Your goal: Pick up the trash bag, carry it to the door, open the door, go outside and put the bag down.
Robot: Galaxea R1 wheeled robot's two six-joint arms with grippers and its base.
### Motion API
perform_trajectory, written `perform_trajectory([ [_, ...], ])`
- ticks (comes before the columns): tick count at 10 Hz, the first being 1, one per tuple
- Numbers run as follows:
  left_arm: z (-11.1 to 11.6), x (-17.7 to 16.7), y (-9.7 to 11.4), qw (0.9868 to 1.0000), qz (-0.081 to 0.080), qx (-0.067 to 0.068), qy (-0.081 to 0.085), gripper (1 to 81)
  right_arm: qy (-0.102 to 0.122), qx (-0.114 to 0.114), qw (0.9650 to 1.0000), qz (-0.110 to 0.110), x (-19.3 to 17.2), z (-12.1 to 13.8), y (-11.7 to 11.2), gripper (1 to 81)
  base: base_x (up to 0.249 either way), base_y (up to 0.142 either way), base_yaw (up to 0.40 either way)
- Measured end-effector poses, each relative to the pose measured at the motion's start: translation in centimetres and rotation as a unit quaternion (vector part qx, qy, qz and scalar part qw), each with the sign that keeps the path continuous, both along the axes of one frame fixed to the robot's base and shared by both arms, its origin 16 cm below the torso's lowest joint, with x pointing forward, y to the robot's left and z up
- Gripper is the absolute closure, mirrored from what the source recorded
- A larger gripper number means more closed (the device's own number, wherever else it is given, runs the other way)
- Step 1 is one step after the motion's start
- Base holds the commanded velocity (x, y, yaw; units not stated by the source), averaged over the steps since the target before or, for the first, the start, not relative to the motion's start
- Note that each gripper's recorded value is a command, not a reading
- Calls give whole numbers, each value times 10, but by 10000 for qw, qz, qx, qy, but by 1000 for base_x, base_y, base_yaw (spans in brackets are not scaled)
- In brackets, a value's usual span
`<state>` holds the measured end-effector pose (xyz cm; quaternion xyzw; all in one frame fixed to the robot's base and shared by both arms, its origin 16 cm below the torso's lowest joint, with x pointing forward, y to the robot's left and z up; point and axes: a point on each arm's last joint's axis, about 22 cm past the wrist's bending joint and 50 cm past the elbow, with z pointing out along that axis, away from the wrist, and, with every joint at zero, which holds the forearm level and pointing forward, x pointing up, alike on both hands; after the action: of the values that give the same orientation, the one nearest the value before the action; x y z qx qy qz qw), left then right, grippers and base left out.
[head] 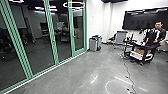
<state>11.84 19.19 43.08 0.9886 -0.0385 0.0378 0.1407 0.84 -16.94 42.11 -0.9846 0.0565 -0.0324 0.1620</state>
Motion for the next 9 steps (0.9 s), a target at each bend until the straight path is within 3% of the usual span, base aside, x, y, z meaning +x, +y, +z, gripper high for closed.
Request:
perform_trajectory([
  [7,0,-1,-3,10000,-9,-10,4,811,1,2,10000,-4,-1,0,1,10,188,-62,0],
  [9,0,0,-5,10000,-11,-20,4,811,-3,-8,10000,-4,0,0,-1,10,186,0,0],
])
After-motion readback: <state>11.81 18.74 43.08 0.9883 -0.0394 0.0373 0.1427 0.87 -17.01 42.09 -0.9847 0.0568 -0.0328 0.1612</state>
